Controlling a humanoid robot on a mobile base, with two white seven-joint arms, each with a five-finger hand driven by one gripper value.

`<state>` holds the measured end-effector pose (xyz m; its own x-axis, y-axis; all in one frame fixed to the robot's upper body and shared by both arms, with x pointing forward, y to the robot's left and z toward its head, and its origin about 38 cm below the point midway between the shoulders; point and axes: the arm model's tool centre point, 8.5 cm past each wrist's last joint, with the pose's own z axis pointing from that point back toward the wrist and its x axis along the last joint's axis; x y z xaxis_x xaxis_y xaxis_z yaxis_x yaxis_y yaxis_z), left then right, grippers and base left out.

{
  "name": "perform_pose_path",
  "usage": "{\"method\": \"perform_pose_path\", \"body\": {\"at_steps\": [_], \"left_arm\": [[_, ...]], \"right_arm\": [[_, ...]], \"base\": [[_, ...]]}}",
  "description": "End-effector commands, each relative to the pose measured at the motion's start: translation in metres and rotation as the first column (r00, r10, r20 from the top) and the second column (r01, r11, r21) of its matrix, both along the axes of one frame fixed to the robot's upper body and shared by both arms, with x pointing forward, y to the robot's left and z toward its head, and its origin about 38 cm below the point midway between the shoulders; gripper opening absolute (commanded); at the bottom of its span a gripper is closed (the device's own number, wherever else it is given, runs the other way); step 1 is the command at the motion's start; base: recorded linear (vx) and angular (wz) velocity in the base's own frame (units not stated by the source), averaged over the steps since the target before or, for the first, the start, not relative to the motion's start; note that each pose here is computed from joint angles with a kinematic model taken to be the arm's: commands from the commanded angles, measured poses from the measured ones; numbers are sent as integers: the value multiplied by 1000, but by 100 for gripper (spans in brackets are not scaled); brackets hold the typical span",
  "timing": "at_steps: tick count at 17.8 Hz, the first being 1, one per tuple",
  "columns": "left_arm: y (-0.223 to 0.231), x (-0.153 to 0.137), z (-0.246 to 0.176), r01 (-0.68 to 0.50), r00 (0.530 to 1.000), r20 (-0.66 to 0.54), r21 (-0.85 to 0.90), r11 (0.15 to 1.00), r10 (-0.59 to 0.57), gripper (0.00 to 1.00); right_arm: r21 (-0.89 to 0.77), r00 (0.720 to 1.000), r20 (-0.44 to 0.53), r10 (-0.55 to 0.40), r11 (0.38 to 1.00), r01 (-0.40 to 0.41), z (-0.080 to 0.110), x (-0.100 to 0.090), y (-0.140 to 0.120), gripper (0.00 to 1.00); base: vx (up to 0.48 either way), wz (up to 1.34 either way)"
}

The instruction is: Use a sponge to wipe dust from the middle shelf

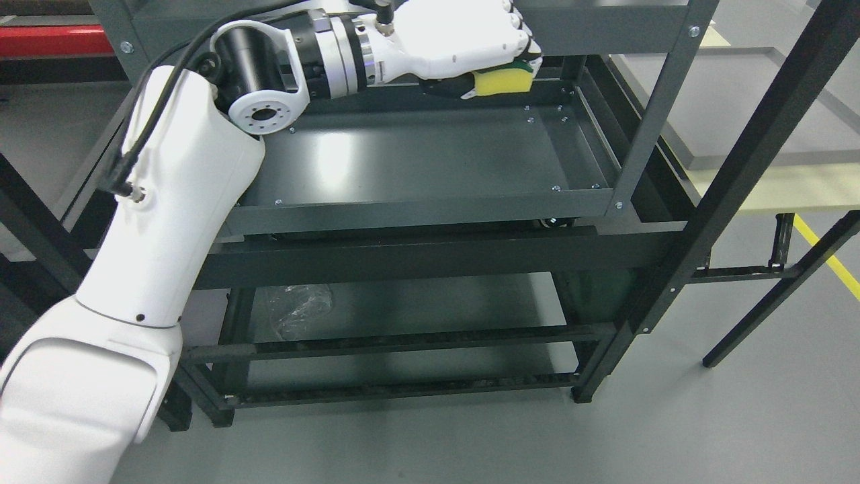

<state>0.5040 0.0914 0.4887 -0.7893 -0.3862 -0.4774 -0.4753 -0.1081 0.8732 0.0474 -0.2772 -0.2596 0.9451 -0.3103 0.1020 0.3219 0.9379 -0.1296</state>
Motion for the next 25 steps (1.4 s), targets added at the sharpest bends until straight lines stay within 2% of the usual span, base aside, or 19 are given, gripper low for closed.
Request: {"method": "perform_pose_path", "body": {"at_steps": [1,7,10,16,18,21,23,25], "left_arm": [[112,3,25,-185,982,13,-146,972,188,3],[195,-5,35,-326,945,-76,-281,903,317,4],[225,-9,23,-346,938,-140,-301,888,318,4],[260,-24,26,-350,937,-141,-329,877,321,4],[248,-24,25,-287,957,-151,-359,888,248,5],[186,-15,12,-79,982,-189,-429,900,-4,5],[130,-9,-11,55,954,-227,-504,862,-194,5],[83,-7,-46,118,905,-278,-561,819,-321,5]], "right_arm": [[2,999,-51,-5,1000,5,1,-1,-10,100],[2,999,-51,-5,1000,5,1,-1,-10,100],[2,999,-51,-5,1000,5,1,-1,-10,100],[2,999,-51,-5,1000,5,1,-1,-10,100],[2,999,-51,-5,1000,5,1,-1,-10,100],[2,999,-51,-5,1000,5,1,-1,-10,100],[2,999,-51,-5,1000,5,1,-1,-10,100],[2,999,-51,-5,1000,5,1,-1,-10,100]], "base": [[0,0],[0,0],[0,0],[0,0],[0,0],[0,0],[0,0],[0,0]]}}
